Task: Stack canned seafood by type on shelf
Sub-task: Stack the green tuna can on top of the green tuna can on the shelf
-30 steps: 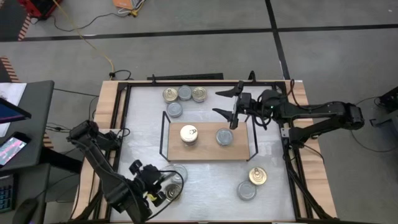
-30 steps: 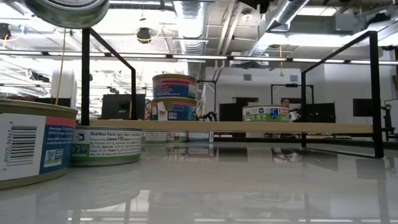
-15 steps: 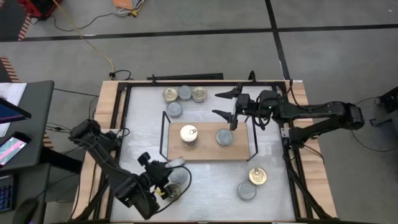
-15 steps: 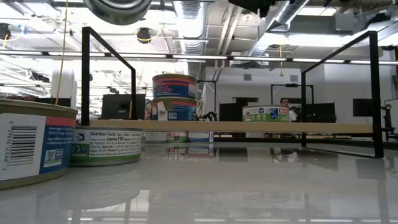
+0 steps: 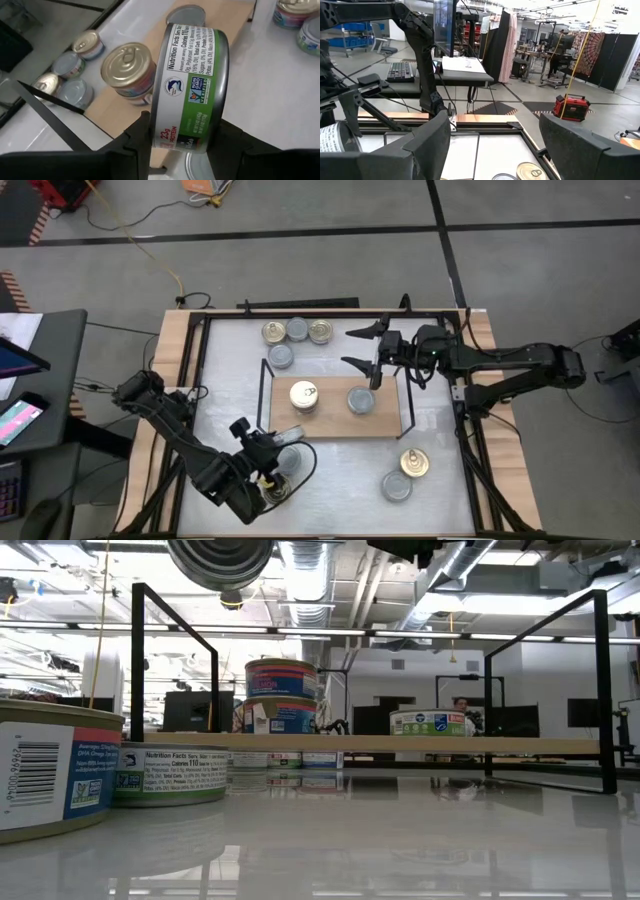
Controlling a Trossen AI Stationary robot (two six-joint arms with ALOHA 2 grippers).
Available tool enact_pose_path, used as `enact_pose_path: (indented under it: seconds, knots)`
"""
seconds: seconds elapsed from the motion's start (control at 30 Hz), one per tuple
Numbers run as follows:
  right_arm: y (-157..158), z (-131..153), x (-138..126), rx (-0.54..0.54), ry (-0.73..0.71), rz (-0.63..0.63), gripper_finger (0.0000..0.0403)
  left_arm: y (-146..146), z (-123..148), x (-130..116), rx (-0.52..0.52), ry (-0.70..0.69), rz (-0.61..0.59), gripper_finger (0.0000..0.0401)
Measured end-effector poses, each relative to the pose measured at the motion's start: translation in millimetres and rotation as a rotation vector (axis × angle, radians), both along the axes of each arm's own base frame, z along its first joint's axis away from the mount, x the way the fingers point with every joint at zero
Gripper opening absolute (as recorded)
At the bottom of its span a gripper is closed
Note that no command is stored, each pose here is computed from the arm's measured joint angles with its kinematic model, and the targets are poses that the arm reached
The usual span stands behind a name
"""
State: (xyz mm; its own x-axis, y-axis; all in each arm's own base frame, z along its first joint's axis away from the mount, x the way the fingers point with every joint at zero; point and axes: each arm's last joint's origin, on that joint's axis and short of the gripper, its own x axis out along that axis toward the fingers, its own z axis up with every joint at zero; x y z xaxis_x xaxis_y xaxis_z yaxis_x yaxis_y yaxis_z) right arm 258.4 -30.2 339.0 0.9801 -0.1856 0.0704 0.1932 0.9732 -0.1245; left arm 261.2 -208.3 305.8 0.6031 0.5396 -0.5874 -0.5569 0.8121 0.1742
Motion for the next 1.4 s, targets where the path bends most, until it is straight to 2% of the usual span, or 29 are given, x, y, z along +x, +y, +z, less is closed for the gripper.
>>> enact_pose_path:
  seconds: [0.43,0.87,1.4]
  knots:
    - [0,0,0,0.000,0.000,0.000,0.0329,6,1,5,0.061,-0.002,0.002,0.0138]
    - [0,0,0,0.000,0.000,0.000,0.0329,20,3,20,0.155,0.035,-0.029,0.0138]
    - [0,0,0,-0.009,0.006,-0.001,0.0329,21,4,22,0.221,0.032,-0.043,0.0141]
